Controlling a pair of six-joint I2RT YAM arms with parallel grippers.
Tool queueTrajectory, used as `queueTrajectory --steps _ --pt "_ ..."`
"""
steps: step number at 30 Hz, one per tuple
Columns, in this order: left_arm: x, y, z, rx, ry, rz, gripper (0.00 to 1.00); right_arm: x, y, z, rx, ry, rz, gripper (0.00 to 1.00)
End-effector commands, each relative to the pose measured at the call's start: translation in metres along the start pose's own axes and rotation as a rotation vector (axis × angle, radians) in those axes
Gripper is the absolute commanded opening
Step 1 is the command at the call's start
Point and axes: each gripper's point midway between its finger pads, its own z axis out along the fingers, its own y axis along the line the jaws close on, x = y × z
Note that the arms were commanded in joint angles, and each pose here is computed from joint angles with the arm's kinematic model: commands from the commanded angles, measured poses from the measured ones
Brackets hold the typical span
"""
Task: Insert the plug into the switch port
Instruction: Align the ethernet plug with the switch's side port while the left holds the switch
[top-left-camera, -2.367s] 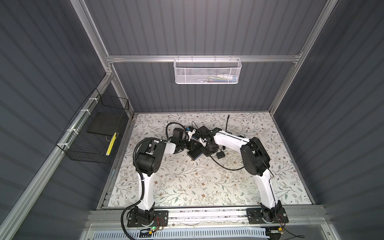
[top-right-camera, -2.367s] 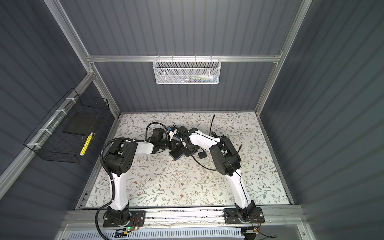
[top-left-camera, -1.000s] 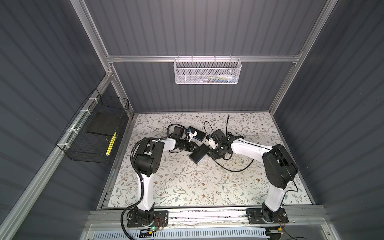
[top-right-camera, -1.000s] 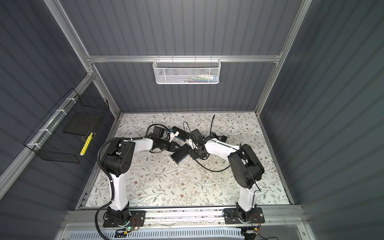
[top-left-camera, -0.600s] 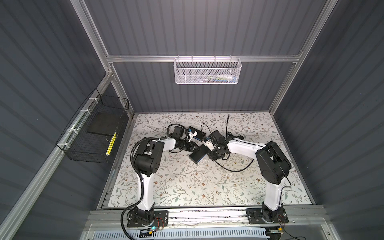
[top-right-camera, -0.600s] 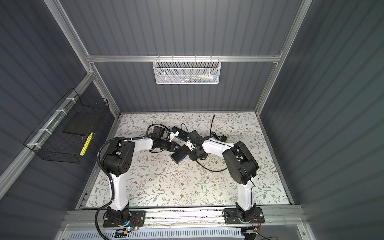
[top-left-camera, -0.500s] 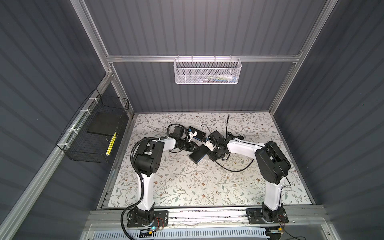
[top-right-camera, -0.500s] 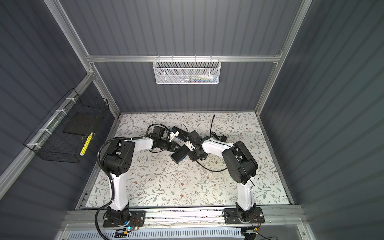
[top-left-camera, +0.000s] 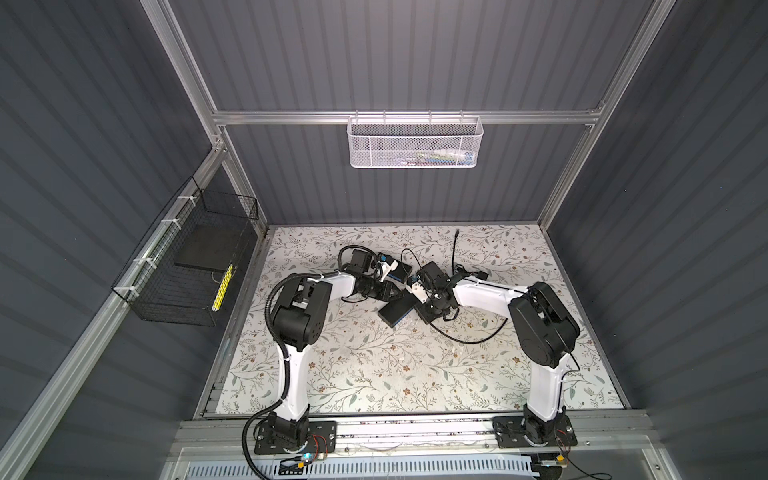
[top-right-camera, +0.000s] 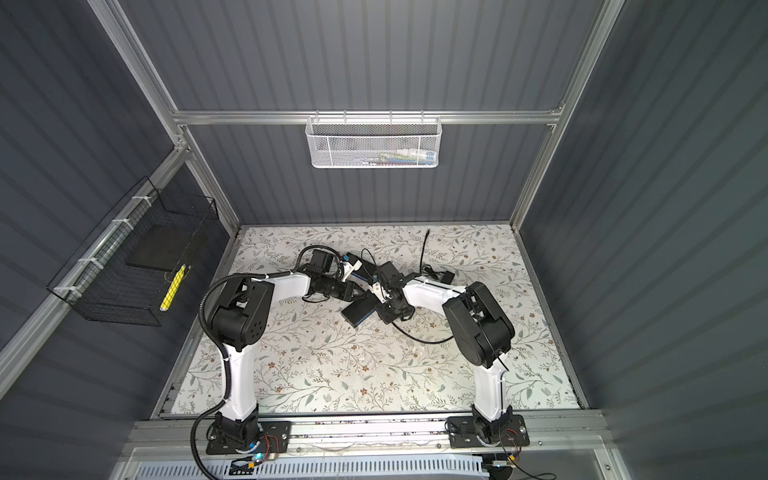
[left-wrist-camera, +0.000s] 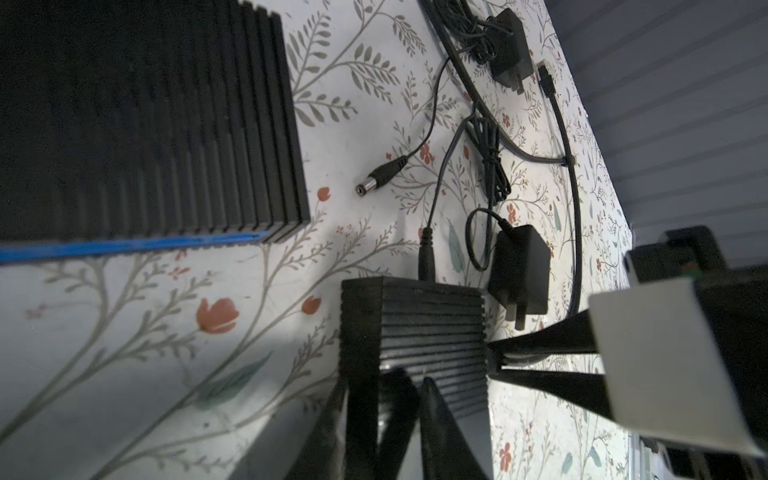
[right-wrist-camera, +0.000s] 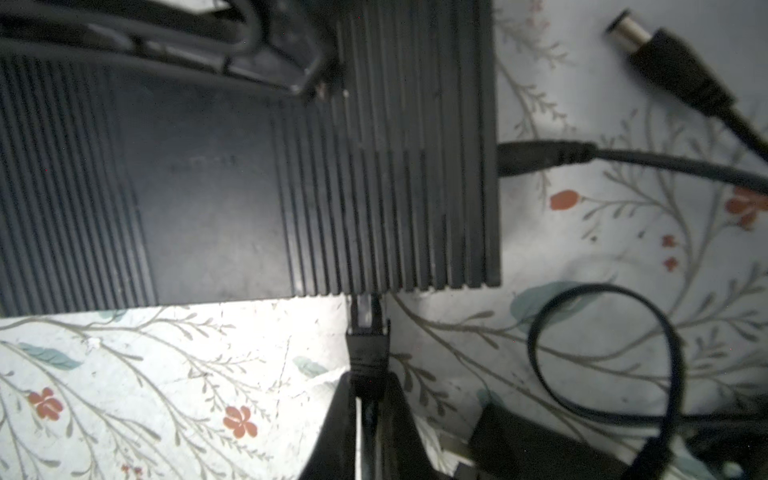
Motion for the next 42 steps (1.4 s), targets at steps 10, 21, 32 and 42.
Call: queueTrajectory --steps 10,21,32,42 --pt "0.006 -0.012 0.025 0.058 0.057 0.015 0.29 -0.016 0.001 -0.009 0.02 -0.042 -0.004 0.03" --pt "0.004 -0.026 0.038 0.1 0.062 0.034 0.3 -0.03 -0.008 -0.019 0.075 -0.086 0.041 0.0" --pt "0.028 -0.024 0.041 0.103 0.081 -0.019 0.29 -0.048 -0.022 -0.03 0.151 -0.151 0.114 0.0" --pt "0.041 -0.026 0.043 0.11 0.09 -0.044 0.29 -0.062 -0.023 -0.035 0.155 -0.193 0.135 0.0"
